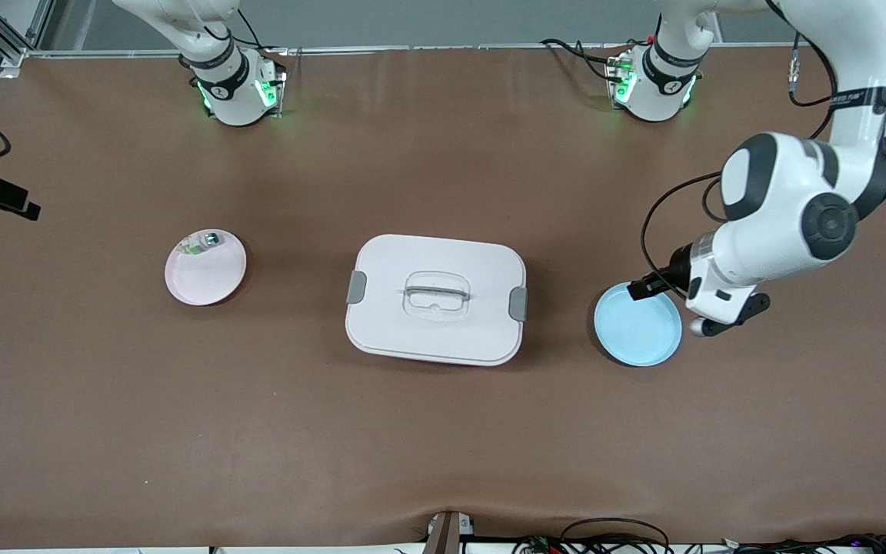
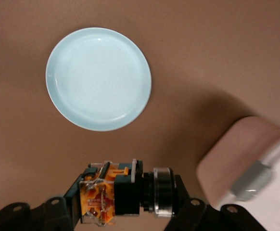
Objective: Transfer orange switch to right arm and place
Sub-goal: 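Lift the orange switch with the left gripper toward the box center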
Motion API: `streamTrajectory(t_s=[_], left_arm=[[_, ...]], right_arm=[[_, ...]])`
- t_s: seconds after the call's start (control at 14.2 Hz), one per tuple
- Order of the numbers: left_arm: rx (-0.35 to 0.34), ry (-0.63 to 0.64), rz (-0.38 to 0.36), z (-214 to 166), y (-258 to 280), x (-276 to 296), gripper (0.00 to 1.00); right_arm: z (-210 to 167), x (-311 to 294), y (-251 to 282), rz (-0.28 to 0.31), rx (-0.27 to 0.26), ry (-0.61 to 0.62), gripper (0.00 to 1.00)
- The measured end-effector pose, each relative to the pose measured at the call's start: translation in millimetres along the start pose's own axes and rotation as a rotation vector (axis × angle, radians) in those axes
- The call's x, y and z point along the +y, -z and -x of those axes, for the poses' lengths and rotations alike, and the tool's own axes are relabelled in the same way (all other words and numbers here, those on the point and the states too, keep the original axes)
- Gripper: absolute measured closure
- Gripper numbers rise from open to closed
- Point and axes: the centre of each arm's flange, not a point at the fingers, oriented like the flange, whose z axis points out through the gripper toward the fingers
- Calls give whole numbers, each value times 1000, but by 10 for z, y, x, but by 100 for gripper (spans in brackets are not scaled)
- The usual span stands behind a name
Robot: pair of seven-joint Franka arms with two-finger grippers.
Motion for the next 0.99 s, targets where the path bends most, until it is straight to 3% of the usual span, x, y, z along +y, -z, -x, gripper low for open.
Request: streamTrajectory(t_s=[0.35, 0.56, 0.78, 0.85, 0.99], left_arm=[[-64, 407, 140, 177, 650, 327, 27], [-149, 621, 197, 422, 803, 596, 27], [-225, 803, 206, 703, 857, 847, 27], [-239, 846, 208, 800, 851, 933, 27], [-258, 919, 240, 1028, 846, 1153, 27]], right_arm=[[-357, 232, -609, 24, -94, 3, 0], [-398, 372, -701, 40, -109, 6, 0], [-395, 412, -695, 33, -108, -1, 0], [-395, 390, -698, 7, -107, -2, 0], [-386, 377, -712, -109, -110, -33, 0]])
